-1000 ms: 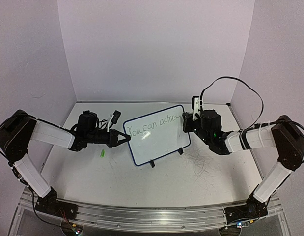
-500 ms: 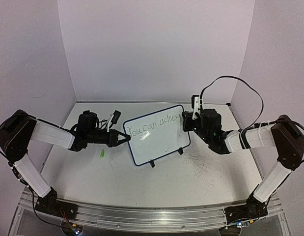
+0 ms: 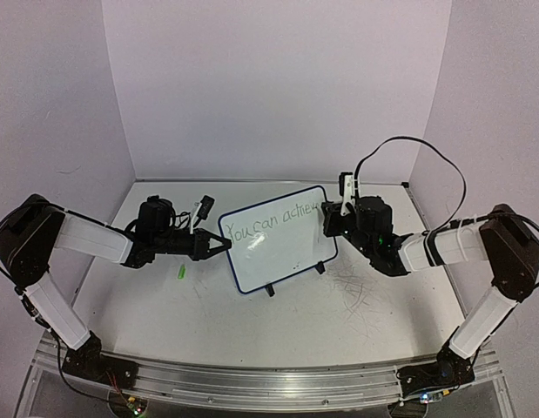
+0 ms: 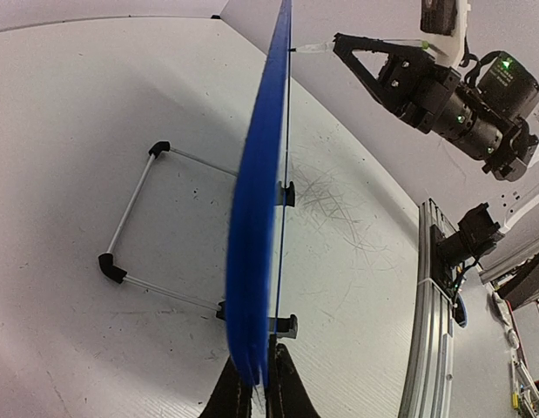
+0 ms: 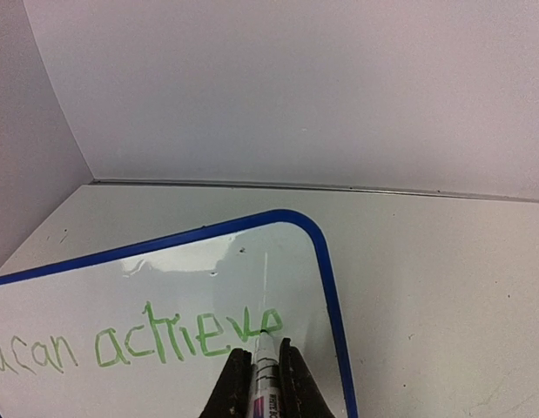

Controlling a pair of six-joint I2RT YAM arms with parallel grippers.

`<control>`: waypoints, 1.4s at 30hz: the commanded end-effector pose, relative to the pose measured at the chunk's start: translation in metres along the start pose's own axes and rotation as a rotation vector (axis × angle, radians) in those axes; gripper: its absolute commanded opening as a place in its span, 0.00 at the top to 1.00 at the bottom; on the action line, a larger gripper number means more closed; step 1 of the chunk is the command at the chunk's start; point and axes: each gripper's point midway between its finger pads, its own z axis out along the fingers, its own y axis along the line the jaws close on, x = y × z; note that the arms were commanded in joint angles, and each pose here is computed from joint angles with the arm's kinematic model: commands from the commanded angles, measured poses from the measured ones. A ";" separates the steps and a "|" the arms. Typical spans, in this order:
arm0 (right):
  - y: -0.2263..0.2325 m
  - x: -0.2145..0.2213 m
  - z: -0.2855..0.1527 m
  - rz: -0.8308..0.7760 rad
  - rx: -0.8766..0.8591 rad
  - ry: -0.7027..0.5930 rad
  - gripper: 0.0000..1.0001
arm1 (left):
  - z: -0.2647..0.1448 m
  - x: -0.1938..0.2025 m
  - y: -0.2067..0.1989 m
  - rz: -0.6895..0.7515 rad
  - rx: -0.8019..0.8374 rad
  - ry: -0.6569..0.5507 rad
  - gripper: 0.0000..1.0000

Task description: Write a sentence on the whiteboard

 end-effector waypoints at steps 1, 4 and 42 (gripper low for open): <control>0.001 0.011 -0.005 0.007 -0.011 0.028 1.00 | 0.003 0.009 0.017 0.030 -0.071 0.035 1.00; -0.003 0.013 -0.005 0.005 0.011 0.033 1.00 | 0.003 0.009 0.017 0.030 -0.071 0.035 1.00; 0.227 0.066 -0.040 -0.397 -0.590 0.099 1.00 | 0.006 0.008 0.022 -0.007 -0.094 0.041 1.00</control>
